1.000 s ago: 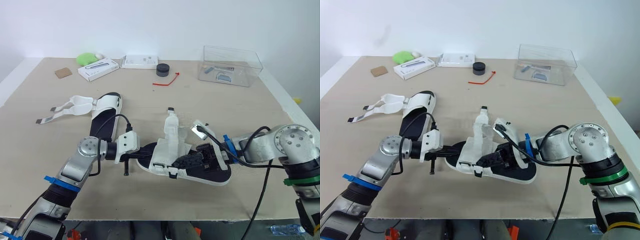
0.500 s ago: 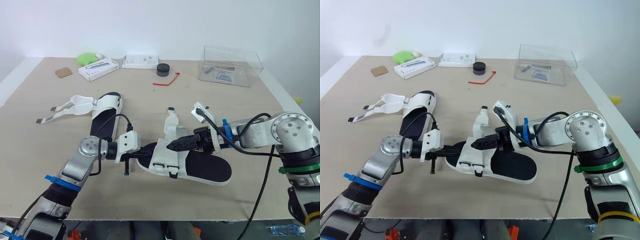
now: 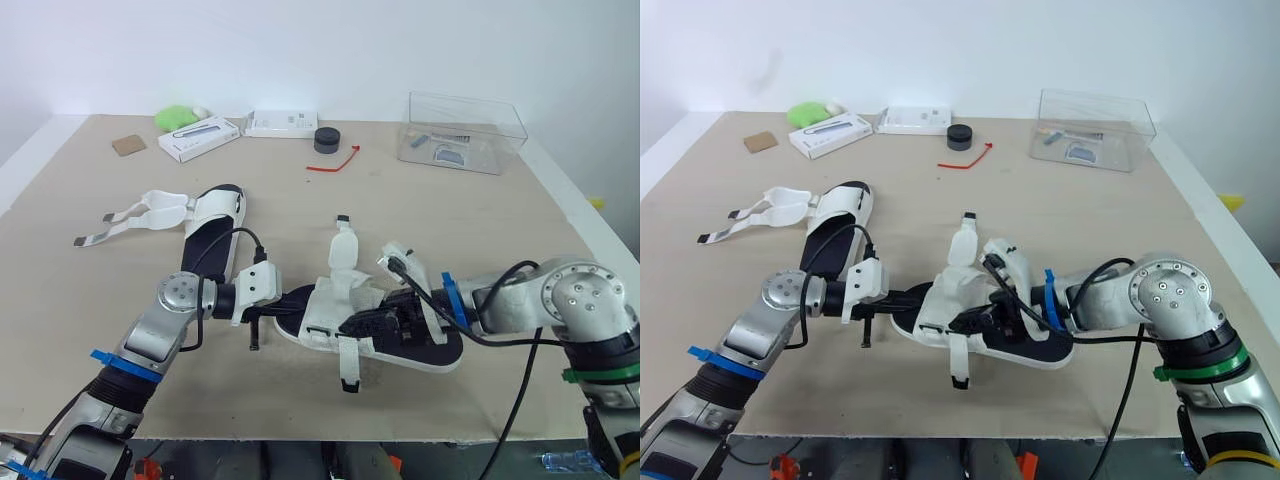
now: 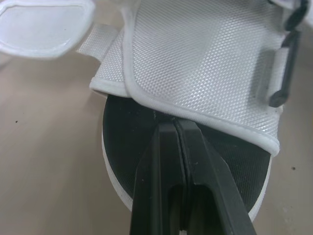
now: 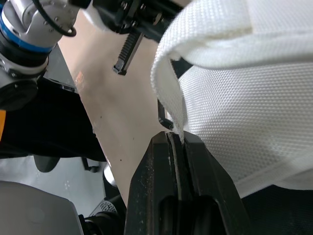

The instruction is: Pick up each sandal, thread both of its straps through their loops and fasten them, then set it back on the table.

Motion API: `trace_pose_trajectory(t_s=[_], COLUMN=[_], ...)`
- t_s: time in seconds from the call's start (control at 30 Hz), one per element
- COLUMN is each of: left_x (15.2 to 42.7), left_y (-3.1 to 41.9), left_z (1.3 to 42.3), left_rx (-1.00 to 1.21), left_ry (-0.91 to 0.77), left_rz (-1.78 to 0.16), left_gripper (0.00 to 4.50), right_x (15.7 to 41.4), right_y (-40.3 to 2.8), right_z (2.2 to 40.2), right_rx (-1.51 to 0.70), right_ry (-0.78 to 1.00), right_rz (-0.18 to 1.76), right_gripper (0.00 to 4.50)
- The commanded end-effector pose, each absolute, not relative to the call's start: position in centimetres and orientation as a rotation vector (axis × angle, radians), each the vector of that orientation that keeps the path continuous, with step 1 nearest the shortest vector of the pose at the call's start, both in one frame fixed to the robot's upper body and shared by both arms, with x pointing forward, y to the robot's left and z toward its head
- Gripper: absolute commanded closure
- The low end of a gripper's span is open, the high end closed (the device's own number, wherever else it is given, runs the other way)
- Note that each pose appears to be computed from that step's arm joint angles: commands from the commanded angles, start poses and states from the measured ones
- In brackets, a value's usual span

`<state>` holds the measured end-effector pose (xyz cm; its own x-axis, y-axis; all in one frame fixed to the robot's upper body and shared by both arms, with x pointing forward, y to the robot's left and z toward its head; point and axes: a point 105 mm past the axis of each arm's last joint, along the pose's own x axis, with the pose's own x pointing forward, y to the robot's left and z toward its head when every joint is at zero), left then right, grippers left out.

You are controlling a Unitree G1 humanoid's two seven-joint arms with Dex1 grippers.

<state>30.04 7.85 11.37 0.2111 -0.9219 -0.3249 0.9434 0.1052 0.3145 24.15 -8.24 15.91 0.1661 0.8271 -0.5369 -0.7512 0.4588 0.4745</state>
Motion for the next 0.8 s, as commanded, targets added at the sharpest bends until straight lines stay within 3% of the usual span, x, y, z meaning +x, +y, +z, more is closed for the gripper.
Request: trace_pose_trajectory(t_s=[0.03, 0.1, 0.37, 0.6, 0.8], left_x=[30.3, 30.4, 30.4, 30.4, 30.4], left_y=[8.2, 8.2, 8.1, 8.2, 8.1], left_z=[11.4, 11.4, 11.5, 11.4, 11.4], left_rx=[0.52, 0.521, 0.519, 0.51, 0.503], left_ry=[0.062, 0.062, 0.063, 0.076, 0.079], left_rz=[-1.364, -1.364, -1.369, -1.385, -1.397], left_gripper=[4.5, 4.5, 4.5, 4.5, 4.5], right_x=[23.9, 24.2, 23.0, 18.6, 19.6], right_y=[-8.4, -8.9, -11.8, -11.8, -11.5], right_z=[17.4, 18.1, 21.0, 19.8, 15.8], right_rx=[0.065, 0.056, 0.141, 0.267, 0.26], right_ry=[0.779, 0.758, 0.748, 0.88, 0.917], right_rz=[1.16, 1.159, 1.218, 1.387, 1.277], right_gripper=[3.96, 3.46, 0.09, 0.09, 0.09])
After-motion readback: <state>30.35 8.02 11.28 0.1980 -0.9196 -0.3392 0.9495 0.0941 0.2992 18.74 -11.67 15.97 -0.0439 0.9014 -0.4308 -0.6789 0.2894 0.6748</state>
